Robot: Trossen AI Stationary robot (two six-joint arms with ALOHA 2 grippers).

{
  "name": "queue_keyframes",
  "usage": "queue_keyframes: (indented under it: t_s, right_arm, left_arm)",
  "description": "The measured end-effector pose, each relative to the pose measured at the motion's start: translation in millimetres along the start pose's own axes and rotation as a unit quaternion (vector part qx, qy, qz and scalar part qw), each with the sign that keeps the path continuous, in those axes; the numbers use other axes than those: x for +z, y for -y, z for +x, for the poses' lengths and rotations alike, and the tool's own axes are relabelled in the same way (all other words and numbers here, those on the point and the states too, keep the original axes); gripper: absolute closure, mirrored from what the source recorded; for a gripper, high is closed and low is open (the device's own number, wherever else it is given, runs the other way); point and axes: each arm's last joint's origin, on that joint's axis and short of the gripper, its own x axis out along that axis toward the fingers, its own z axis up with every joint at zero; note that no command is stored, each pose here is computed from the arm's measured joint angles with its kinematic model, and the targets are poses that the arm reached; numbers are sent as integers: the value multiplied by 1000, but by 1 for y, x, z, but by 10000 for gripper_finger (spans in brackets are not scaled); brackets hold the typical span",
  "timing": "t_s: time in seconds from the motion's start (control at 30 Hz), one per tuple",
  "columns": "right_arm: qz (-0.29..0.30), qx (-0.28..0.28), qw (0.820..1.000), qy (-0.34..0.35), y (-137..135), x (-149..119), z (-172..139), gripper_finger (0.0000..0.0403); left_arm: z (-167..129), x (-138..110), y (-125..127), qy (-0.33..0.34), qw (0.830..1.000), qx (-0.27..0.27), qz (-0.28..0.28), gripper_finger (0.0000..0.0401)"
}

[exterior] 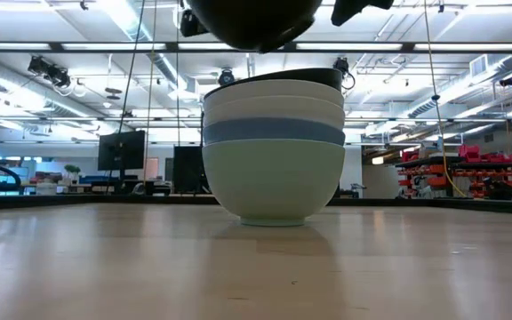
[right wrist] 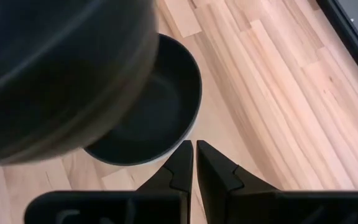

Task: Nest bowls inside each other
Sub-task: Stack the black bowl on the stacked black bowl

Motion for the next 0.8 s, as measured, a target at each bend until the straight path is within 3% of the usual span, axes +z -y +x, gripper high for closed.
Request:
queue_keyframes:
  t_s: [0.2, 0.5, 0.8]
  right_arm:
    - [19, 1, 1000, 3, -5, -3, -2, 375]
    - [40, -8, 999, 13, -6, -4, -3, 398]
    - [48, -17, 999, 20, -6, -4, -3, 389]
  left_arm:
    - [15, 8, -21, -32, 999, 1, -27, 391]
    - [50, 16, -40, -84, 996, -13, -11, 391]
    - [83, 20, -59, -124, 992, -5, -34, 391]
